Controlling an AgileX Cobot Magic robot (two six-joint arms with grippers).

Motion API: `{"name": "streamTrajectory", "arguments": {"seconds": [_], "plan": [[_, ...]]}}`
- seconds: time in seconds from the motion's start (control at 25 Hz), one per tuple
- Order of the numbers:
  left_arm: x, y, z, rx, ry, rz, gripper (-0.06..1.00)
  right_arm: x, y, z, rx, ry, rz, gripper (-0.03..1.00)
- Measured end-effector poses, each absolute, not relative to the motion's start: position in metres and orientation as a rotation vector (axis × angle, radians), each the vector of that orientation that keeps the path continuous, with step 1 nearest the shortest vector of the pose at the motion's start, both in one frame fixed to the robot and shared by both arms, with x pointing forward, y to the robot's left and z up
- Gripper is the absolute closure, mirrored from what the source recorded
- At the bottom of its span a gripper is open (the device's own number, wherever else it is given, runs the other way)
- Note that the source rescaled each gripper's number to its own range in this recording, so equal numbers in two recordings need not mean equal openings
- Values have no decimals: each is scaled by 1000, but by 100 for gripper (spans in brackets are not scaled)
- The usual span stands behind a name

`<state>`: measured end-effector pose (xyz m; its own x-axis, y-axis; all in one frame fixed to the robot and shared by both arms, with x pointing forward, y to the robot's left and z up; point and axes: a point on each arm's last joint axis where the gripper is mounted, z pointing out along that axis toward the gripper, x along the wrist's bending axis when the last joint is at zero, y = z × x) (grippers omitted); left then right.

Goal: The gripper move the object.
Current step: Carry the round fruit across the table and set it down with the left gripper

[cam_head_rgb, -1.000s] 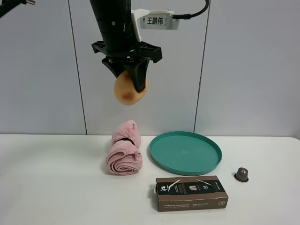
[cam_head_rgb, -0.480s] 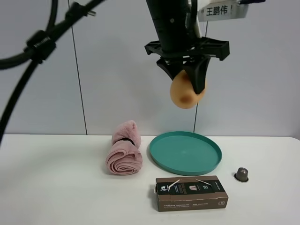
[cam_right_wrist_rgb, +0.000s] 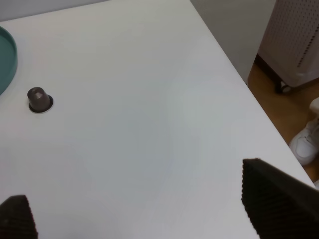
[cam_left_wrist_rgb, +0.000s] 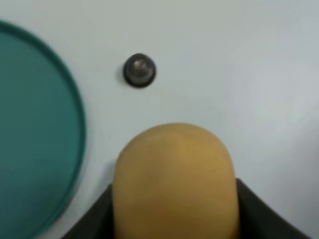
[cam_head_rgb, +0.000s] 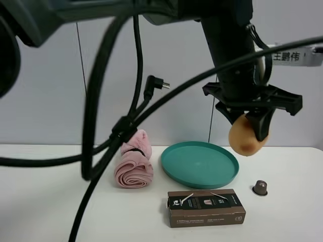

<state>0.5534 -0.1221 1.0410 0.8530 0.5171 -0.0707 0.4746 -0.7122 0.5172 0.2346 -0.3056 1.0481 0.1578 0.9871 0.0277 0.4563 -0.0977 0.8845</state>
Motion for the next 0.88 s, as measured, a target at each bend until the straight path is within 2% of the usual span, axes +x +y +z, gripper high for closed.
{"name": "streamTrajectory", "arguments": {"seconds": [0.24, 0.52, 0.88], "plan": [[552, -147, 1008, 2457, 612, 89, 94, 235, -306, 1048, 1671, 1401, 877, -3], [557, -161, 959, 2456, 601, 31, 94, 235, -306, 1048, 1671, 1401, 877, -3], [561, -168, 920, 2450, 625, -13, 94, 235, -306, 1048, 1671, 1401, 877, -3]]}}
